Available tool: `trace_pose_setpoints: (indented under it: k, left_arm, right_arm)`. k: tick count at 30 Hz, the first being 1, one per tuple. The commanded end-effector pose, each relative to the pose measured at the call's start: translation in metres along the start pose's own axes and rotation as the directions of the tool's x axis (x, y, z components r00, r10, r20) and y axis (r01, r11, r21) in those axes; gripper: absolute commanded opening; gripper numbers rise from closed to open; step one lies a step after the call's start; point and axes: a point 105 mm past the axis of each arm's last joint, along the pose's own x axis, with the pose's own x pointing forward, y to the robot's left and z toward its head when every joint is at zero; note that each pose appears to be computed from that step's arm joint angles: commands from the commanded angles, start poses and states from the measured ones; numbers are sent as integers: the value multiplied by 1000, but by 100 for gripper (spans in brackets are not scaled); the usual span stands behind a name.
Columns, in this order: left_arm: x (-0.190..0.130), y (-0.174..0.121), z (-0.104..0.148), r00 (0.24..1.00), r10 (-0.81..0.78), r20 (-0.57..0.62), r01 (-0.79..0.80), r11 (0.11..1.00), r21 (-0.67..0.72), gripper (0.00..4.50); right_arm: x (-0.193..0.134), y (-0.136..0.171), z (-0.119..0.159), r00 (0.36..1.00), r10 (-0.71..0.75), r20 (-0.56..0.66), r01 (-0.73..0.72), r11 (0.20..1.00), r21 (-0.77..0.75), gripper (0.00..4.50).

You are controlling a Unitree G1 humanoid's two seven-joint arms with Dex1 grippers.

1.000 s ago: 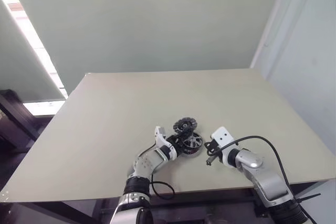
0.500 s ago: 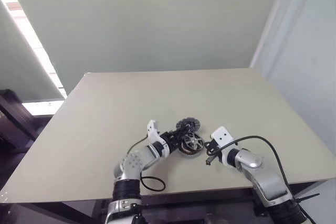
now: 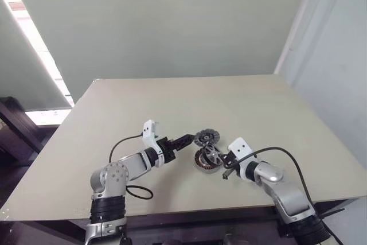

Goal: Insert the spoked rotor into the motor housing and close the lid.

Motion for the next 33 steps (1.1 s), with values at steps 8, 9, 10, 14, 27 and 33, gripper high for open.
trace_pose_setpoints:
  k: [8, 9, 10, 14, 27, 33]
  left_arm:
    - [3, 2, -17, 999, -36, -12, 35, 998, -52, 447]
    - [4, 3, -19, 999, -34, -15, 33, 997, -64, 447]
    - [4, 4, -20, 999, -34, -15, 33, 997, -65, 447]
    - [5, 6, -20, 999, -41, -10, 40, 996, -82, 447]
    - [40, -16, -55, 992, -92, -82, 72, 974, -214, 447]
    - [56, -9, -63, 994, -30, -103, 6, 976, -219, 447]
  right_arm:
    - [-3, -4, 19, 998, 5, 58, -2, 999, -44, 0]
    - [-4, -4, 19, 998, 4, 58, -2, 999, -45, 0]
    - [-4, -4, 19, 998, 4, 57, -2, 999, -46, 0]
    - [-5, -4, 17, 999, 3, 55, 0, 999, -47, 0]
    - [-5, -4, 17, 999, -5, 54, 7, 999, -44, 0]
    - [-6, -4, 16, 998, -14, 53, 16, 999, -36, 0]
